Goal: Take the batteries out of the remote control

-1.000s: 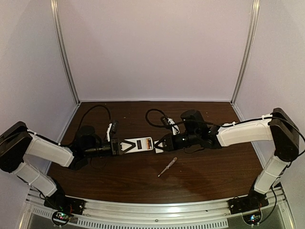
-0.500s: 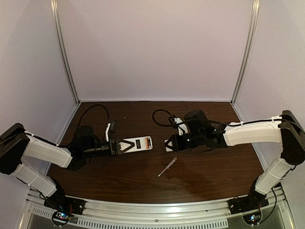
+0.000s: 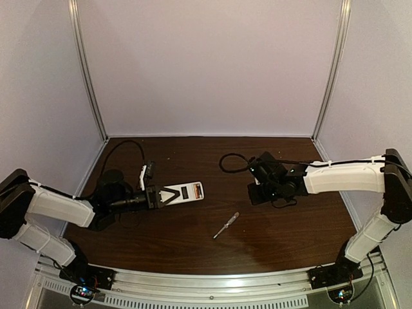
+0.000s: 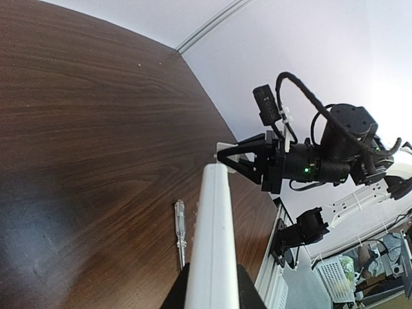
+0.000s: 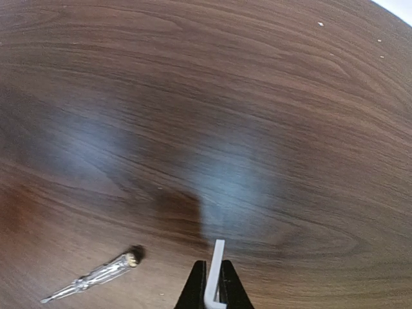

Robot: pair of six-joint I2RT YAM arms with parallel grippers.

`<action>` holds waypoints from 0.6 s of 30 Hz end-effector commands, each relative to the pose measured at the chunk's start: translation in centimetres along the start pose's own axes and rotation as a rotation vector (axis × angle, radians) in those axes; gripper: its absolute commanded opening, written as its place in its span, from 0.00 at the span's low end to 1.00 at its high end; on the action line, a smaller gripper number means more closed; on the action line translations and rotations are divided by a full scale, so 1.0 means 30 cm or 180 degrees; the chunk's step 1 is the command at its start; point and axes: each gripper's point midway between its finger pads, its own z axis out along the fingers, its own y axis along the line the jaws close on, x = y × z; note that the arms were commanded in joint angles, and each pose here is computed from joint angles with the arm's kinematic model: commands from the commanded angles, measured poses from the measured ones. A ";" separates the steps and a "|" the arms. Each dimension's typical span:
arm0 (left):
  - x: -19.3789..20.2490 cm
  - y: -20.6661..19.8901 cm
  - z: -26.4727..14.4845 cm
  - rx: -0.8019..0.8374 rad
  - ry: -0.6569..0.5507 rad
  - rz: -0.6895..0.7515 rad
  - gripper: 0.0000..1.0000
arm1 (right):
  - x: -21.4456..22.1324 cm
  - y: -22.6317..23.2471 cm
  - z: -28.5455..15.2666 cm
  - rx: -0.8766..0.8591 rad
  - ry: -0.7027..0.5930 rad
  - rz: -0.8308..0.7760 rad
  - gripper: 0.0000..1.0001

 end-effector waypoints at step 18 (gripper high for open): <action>-0.024 -0.013 -0.014 -0.0024 -0.0116 0.0165 0.00 | 0.123 -0.324 0.097 0.1661 0.0572 -0.0386 0.00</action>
